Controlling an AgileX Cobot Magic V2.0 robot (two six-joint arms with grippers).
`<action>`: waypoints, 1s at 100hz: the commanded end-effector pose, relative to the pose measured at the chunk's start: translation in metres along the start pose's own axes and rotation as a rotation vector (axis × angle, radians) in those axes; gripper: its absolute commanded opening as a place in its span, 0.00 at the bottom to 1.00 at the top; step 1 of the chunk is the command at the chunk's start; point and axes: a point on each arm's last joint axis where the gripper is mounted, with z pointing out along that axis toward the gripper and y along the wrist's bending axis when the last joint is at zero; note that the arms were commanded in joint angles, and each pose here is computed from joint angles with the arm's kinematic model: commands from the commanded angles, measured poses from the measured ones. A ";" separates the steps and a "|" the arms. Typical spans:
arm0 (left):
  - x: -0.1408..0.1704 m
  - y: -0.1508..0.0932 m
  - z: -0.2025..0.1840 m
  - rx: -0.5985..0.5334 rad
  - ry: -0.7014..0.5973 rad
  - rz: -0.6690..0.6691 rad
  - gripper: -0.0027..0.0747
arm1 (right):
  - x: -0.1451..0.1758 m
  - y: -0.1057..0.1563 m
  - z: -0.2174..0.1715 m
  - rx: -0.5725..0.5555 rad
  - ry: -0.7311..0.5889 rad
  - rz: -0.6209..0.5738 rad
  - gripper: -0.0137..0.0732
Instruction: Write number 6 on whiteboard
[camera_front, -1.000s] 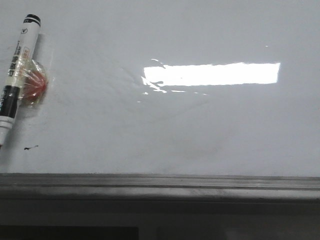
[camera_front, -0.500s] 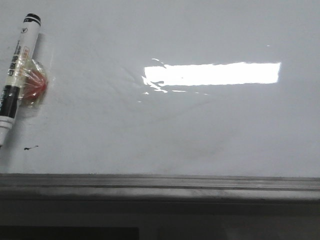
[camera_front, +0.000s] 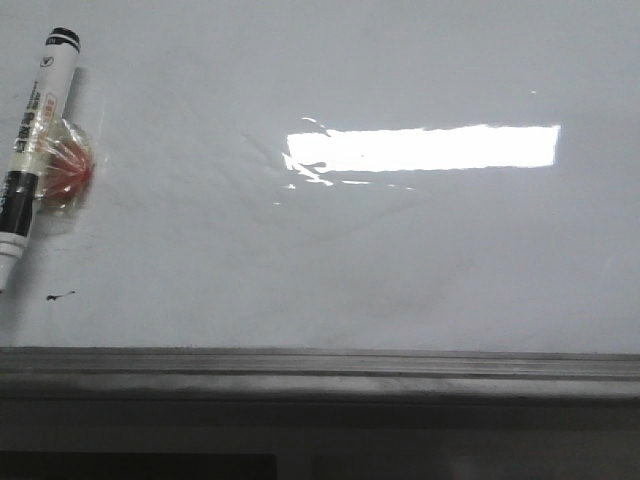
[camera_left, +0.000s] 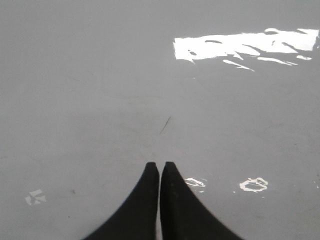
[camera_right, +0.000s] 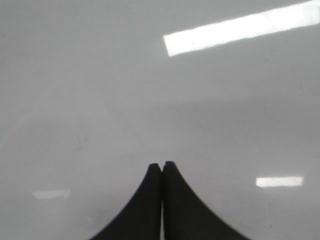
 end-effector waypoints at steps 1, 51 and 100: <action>-0.018 0.000 0.001 0.000 -0.081 -0.030 0.11 | -0.017 0.002 0.001 0.004 -0.071 -0.011 0.08; -0.025 -0.016 0.024 0.183 -0.134 -0.019 0.56 | -0.021 0.002 0.002 0.004 -0.107 -0.011 0.08; -0.013 -0.082 0.037 0.652 0.012 -0.036 0.56 | -0.021 0.002 0.002 0.004 -0.107 -0.011 0.08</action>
